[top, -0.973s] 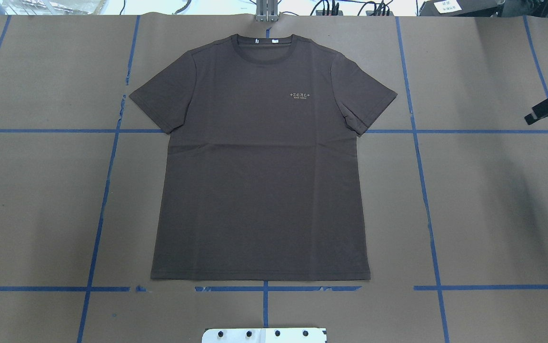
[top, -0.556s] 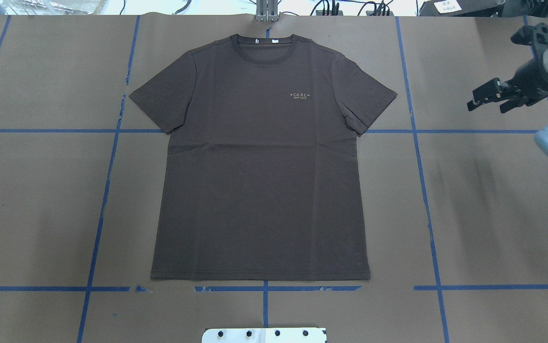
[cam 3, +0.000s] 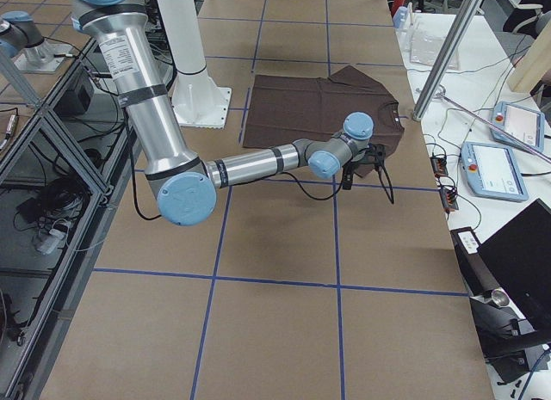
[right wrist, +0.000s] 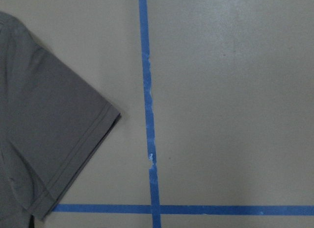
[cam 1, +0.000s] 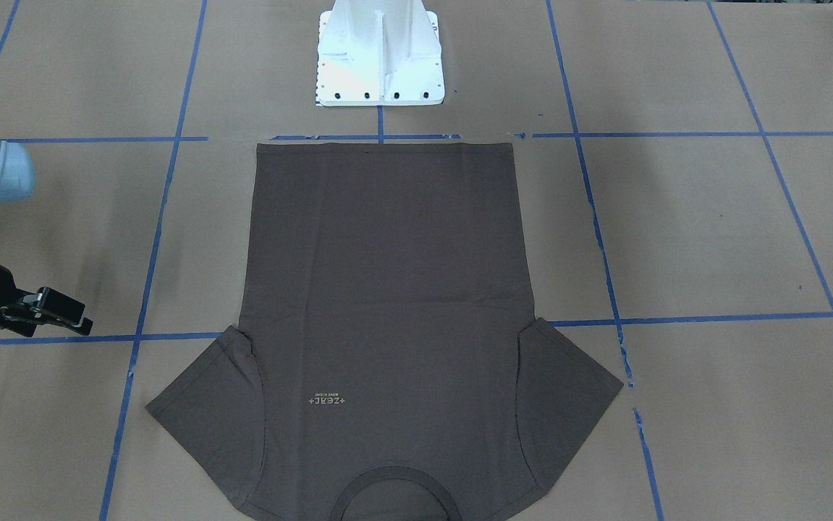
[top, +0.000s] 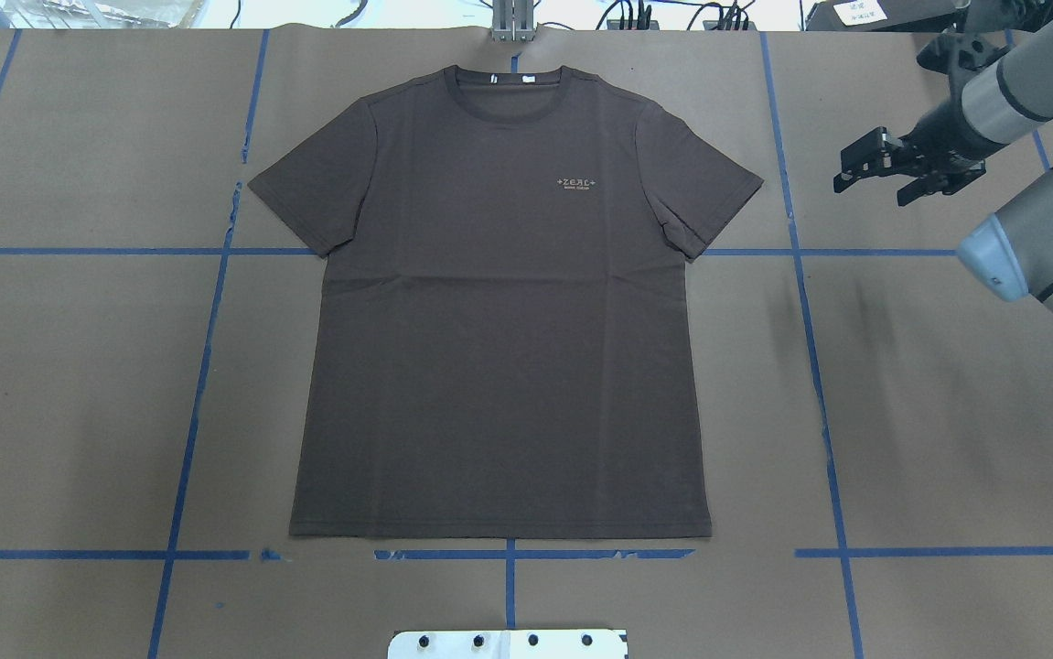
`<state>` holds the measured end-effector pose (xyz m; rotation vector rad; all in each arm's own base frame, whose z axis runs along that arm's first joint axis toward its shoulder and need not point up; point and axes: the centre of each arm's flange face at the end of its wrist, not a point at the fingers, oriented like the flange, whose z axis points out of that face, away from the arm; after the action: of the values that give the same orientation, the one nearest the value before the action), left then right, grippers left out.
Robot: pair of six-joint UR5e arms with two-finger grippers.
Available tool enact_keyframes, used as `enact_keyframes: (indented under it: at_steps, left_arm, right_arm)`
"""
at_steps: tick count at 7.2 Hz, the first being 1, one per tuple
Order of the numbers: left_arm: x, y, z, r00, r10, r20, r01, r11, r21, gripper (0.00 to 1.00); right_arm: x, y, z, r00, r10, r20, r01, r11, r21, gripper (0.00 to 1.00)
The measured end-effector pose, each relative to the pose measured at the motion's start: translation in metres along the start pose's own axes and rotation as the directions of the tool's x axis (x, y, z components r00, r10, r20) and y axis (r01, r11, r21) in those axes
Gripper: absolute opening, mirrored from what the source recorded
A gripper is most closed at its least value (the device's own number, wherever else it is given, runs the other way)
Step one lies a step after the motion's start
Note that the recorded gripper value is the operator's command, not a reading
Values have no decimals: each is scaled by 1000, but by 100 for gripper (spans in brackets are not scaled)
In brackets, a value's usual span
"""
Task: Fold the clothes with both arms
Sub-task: 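Move the right gripper in toward the sleeve nearest it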
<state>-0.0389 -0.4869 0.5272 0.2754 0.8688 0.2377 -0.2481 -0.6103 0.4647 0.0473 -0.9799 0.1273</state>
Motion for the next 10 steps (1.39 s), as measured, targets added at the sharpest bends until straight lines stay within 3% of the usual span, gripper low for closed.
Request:
enact_keyframes:
  at_steps: [3,7,9,10]
  left_arm:
    - [3,-2,-2,1000,6,-3,-6,1000,6,100]
    - [6,-3,-4,1000,10,-15,-10,1000,11,100]
    - [6,-3,-4,1000,11,-17,-11,1000,11,100]
    - [7,-4,-4,1000,11,-18,-11,1000,12,100]
  right_arm:
    - [-62,0,31,998,61,-31,-60,997,52,98]
    - [-112,-39,87,990,100,-95,-84,982,168,86]
    - [-113,-43,103,987,104,-120,-80,980,184,83]
    - [-111,-43,106,986,106,-128,-81,979,185,75]
